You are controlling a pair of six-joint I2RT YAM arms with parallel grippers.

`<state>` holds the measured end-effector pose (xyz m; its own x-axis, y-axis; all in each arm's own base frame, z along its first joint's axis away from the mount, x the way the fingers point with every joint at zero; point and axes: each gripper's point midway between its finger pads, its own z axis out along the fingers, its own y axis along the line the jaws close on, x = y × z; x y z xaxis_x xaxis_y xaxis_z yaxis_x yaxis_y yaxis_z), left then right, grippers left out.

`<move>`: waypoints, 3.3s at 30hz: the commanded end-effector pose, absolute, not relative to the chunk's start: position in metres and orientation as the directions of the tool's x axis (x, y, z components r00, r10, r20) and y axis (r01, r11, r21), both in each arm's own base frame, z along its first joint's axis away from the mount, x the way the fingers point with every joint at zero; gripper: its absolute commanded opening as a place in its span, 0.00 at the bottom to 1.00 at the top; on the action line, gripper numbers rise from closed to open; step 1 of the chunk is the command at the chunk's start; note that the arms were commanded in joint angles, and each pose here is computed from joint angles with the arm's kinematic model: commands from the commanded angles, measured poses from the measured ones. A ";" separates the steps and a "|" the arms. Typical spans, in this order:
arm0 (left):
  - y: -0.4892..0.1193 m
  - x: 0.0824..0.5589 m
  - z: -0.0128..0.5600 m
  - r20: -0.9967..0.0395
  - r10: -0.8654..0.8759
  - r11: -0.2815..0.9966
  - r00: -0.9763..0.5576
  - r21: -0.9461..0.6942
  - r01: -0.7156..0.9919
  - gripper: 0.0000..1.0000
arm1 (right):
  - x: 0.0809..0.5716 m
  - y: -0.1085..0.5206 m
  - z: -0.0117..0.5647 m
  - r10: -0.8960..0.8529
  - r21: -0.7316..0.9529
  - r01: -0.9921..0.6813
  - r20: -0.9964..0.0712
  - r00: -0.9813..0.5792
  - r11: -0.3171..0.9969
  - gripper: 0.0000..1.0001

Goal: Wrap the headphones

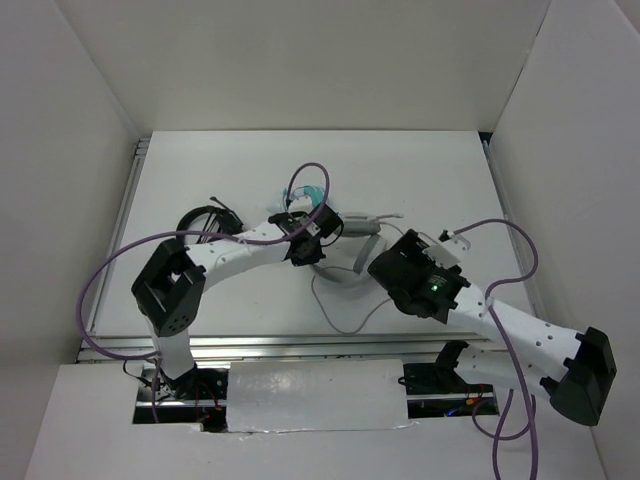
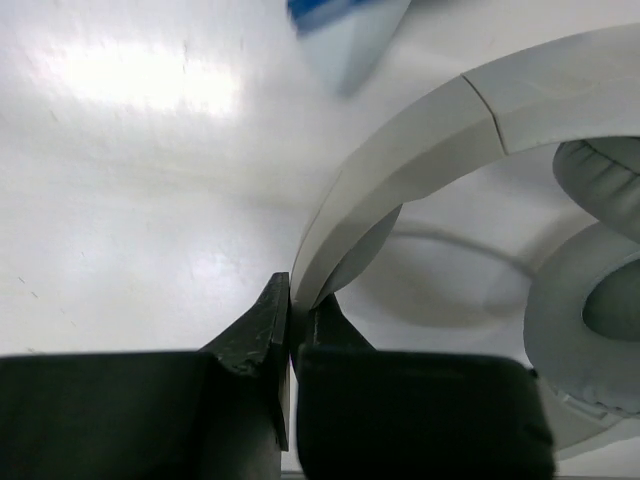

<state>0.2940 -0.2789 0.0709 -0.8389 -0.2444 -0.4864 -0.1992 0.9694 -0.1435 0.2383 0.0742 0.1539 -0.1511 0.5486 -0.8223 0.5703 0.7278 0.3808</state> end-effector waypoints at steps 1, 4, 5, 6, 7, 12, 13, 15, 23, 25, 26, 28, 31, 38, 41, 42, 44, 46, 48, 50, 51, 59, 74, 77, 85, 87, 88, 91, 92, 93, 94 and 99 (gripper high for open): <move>-0.269 0.344 0.165 -0.671 -0.317 0.948 -0.670 -0.249 -0.200 0.00 | 0.257 0.090 0.205 0.478 0.382 0.423 -0.866 -0.149 0.822 1.00; -0.252 0.358 0.207 -0.732 -0.329 0.944 -0.596 -0.263 -0.198 0.00 | 0.256 0.107 0.219 0.434 0.374 0.268 -0.874 -0.218 0.888 1.00; -0.244 0.362 0.219 -0.763 -0.317 0.948 -0.564 -0.247 -0.199 0.00 | 0.260 0.115 0.228 0.452 0.410 0.217 -0.869 -0.201 0.886 1.00; -0.236 0.366 0.240 -0.780 -0.337 0.941 -0.528 -0.273 -0.198 0.00 | 0.260 0.120 0.231 0.441 0.414 0.163 -0.873 -0.210 0.896 1.00; -0.231 0.369 0.253 -0.795 -0.338 0.941 -0.504 -0.281 -0.188 0.00 | 0.257 0.131 0.238 0.423 0.422 0.057 -0.879 -0.219 0.905 1.00; -0.197 0.378 0.346 -0.867 -0.377 0.925 -0.327 -0.367 -0.096 0.00 | 0.255 0.141 0.251 0.373 0.401 -0.144 -0.909 -0.188 0.905 1.00; -0.192 0.379 0.356 -0.881 -0.358 0.933 -0.308 -0.352 -0.078 0.00 | 0.255 0.144 0.255 0.371 0.400 -0.174 -0.912 -0.176 0.900 1.00; -0.175 0.379 0.388 -0.892 -0.373 0.928 -0.254 -0.366 -0.075 0.00 | 0.260 0.142 0.255 0.318 0.343 -0.206 -0.937 -0.145 0.917 1.00; -0.130 0.383 0.470 -0.927 -0.356 0.934 -0.114 -0.357 -0.012 0.00 | 0.275 0.172 0.232 0.062 0.107 -0.470 -0.992 -0.111 0.876 1.00; -0.118 0.383 0.484 -0.937 -0.339 0.941 -0.089 -0.339 -0.013 0.00 | 0.283 0.172 0.220 0.043 0.103 -0.472 -0.990 -0.136 0.876 1.00; -0.113 0.382 0.503 -0.936 -0.349 0.937 -0.055 -0.349 -0.006 0.00 | 0.282 0.179 0.218 0.038 0.109 -0.507 -0.988 -0.149 0.855 1.00; -0.103 0.377 0.528 -0.937 -0.350 0.937 -0.014 -0.350 0.005 0.00 | 0.288 0.186 0.207 0.025 0.110 -0.541 -0.986 -0.162 0.834 1.00; -0.096 0.376 0.550 -0.935 -0.352 0.936 0.036 -0.352 0.019 0.00 | 0.296 0.203 0.204 0.033 0.129 -0.596 -0.985 -0.170 0.792 1.00; -0.078 0.373 0.579 -0.925 -0.362 0.932 0.114 -0.361 0.031 0.00 | 0.336 0.226 0.146 -0.080 0.133 -0.598 -0.946 -0.315 0.790 1.00; -0.065 0.370 0.593 -0.917 -0.371 0.928 0.146 -0.371 0.027 0.00 | 0.353 0.233 0.130 -0.090 0.154 -0.590 -0.927 -0.363 0.793 1.00; -0.063 0.371 0.594 -0.915 -0.374 0.927 0.151 -0.375 0.028 0.00 | 0.357 0.233 0.124 -0.089 0.166 -0.581 -0.918 -0.385 0.797 1.00; -0.061 0.368 0.599 -0.910 -0.380 0.925 0.164 -0.379 0.043 0.00 | 0.365 0.235 0.106 -0.101 0.196 -0.564 -0.887 -0.451 0.802 0.89; -0.049 0.366 0.602 -0.908 -0.378 0.924 0.181 -0.381 0.024 0.00 | 0.364 0.240 0.101 -0.118 0.223 -0.584 -0.864 -0.489 0.780 0.75; -0.035 0.365 0.606 -0.903 -0.376 0.923 0.206 -0.385 -0.005 0.00 | 0.358 0.239 0.087 -0.136 0.243 -0.575 -0.832 -0.537 0.782 0.48; -0.027 0.362 0.608 -0.900 -0.376 0.921 0.220 -0.389 -0.019 0.00 | 0.353 0.228 0.078 -0.115 0.242 -0.524 -0.822 -0.558 0.817 0.19; -0.019 0.365 0.603 -0.903 -0.370 0.921 0.216 -0.388 -0.044 0.00 | 0.353 0.221 0.076 -0.102 0.241 -0.499 -0.818 -0.566 0.832 0.11; 0.038 0.378 0.572 -0.894 -0.404 0.879 0.196 -0.438 -0.189 0.00 | 0.348 0.148 0.102 0.164 0.367 -0.271 -0.812 -0.561 0.890 0.00; 0.118 0.365 0.535 -0.859 -0.476 0.808 0.187 -0.511 -0.294 0.00 | 0.333 0.139 0.147 0.168 0.357 -0.295 -0.842 -0.513 0.886 0.00; 0.102 0.377 0.517 -0.859 -0.493 0.818 0.135 -0.511 -0.264 0.00 | 0.321 0.167 0.163 0.097 0.320 -0.377 -0.858 -0.504 0.869 0.00; 0.062 0.398 0.479 -0.897 -0.437 0.864 0.059 -0.437 -0.249 0.00 | 0.280 0.235 0.195 -0.160 0.158 -0.550 -0.859 -0.487 0.820 0.00; 0.035 0.408 0.459 -0.905 -0.424 0.885 0.009 -0.417 -0.209 0.00 | 0.270 0.258 0.221 -0.219 0.117 -0.634 -0.878 -0.426 0.764 0.00; 0.026 0.414 0.448 -0.918 -0.395 0.904 -0.016 -0.386 -0.186 0.00 | 0.264 0.260 0.224 -0.261 0.094 -0.654 -0.867 -0.425 0.751 0.00; -0.018 0.423 0.421 -0.939 -0.334 0.940 -0.078 -0.327 -0.099 0.00 | 0.262 0.273 0.261 -0.321 -0.002 -0.674 -0.880 -0.349 0.739 0.00; -0.040 0.422 0.416 -0.947 -0.308 0.951 -0.094 -0.305 -0.045 0.00 | 0.267 0.276 0.286 -0.333 -0.055 -0.680 -0.898 -0.286 0.731 0.00; -0.051 0.422 0.409 -0.958 -0.267 0.964 -0.102 -0.267 -0.017 0.00 | 0.273 0.273 0.291 -0.350 -0.091 -0.654 -0.895 -0.278 0.751 0.00; -0.067 0.423 0.390 -0.962 -0.243 0.970 -0.122 -0.245 -0.002 0.00 | 0.271 0.271 0.294 -0.374 -0.118 -0.648 -0.887 -0.272 0.752 0.00; -0.082 0.417 0.342 -0.975 -0.131 0.991 -0.182 -0.129 -0.021 0.00 | 0.279 0.256 0.344 -0.377 -0.212 -0.582 -0.909 -0.178 0.785 0.00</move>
<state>0.4086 -0.0895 0.2779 -0.4161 -0.1231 -0.9009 -0.0024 0.9909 -0.1342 0.2736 0.2798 0.3245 -0.2246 -0.3080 -0.9245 -0.6462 0.7572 -0.0952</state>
